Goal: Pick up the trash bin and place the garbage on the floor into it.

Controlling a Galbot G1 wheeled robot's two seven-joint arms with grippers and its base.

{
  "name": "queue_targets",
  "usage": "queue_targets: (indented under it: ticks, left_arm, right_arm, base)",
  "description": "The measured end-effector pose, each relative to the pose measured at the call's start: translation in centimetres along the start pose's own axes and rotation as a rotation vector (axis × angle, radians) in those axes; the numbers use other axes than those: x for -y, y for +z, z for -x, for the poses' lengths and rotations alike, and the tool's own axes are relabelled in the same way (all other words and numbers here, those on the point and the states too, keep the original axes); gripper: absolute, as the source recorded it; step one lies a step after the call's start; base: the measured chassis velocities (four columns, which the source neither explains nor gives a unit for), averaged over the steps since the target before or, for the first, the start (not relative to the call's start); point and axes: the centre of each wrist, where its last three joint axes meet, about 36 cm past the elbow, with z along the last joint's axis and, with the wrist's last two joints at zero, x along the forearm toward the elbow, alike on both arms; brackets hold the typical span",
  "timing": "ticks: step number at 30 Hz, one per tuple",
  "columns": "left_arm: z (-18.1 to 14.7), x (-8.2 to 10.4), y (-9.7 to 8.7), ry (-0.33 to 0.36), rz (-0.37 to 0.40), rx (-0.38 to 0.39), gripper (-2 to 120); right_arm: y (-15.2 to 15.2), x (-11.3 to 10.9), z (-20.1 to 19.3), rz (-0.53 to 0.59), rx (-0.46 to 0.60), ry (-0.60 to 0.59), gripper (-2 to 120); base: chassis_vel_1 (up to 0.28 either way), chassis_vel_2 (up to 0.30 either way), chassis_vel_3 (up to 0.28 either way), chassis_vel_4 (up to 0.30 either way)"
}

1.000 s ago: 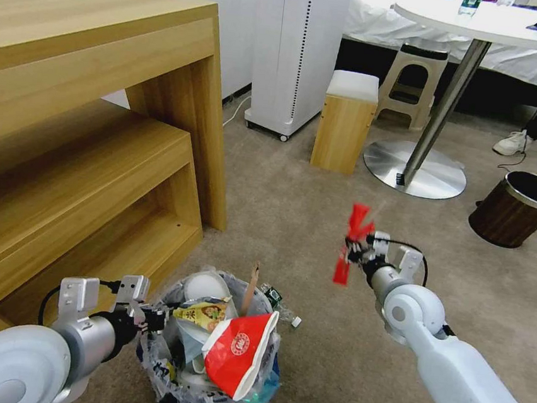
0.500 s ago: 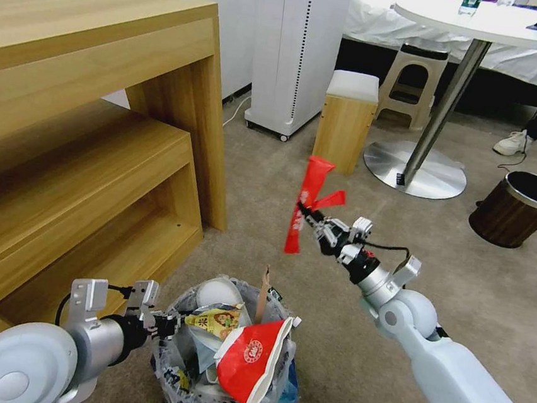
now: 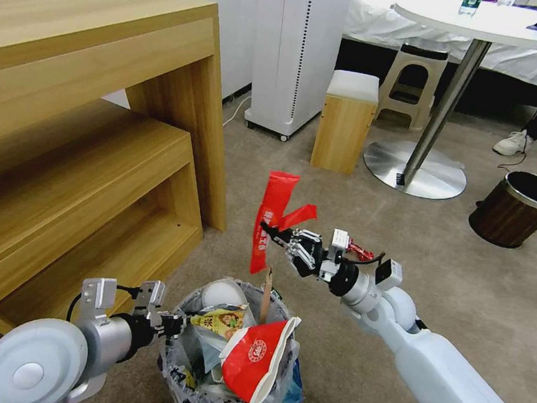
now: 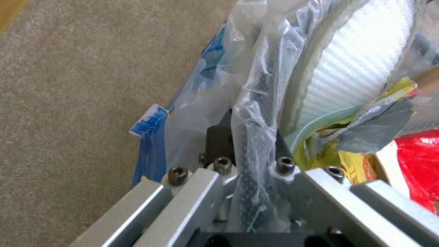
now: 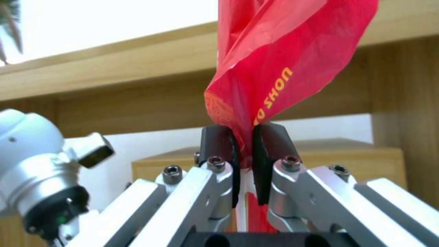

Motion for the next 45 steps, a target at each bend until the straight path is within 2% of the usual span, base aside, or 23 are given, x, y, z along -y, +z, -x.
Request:
queue_targets:
  ticks: [9,24,33,45]
  left_arm:
    - [0.4,-0.3,0.1,-0.003,-0.002,-0.001,1]
    - [0.7,-0.5,0.1,-0.005,-0.002,0.001,1]
    - [0.8,-0.5,0.1,-0.004,-0.003,0.003,1]
    - [0.7,-0.5,0.1,-0.004,-0.003,0.011,1]
  right_arm:
    - [-1.1,0.6,1.4,-0.023,0.024,-0.074,6]
    - [-1.7,-0.1,2.1,-0.011,0.032,-0.190,6]
    - [-2.4,0.3,3.0,-0.026,0.051,-0.210,6]
    - [-0.1,-1.1,1.5,0.011,-0.008,-0.253,2]
  base:
    - [0.000,0.000,0.000,0.000]
    - [0.000,0.000,0.000,0.000]
    - [0.000,0.000,0.000,0.000]
    - [0.000,0.000,0.000,0.000]
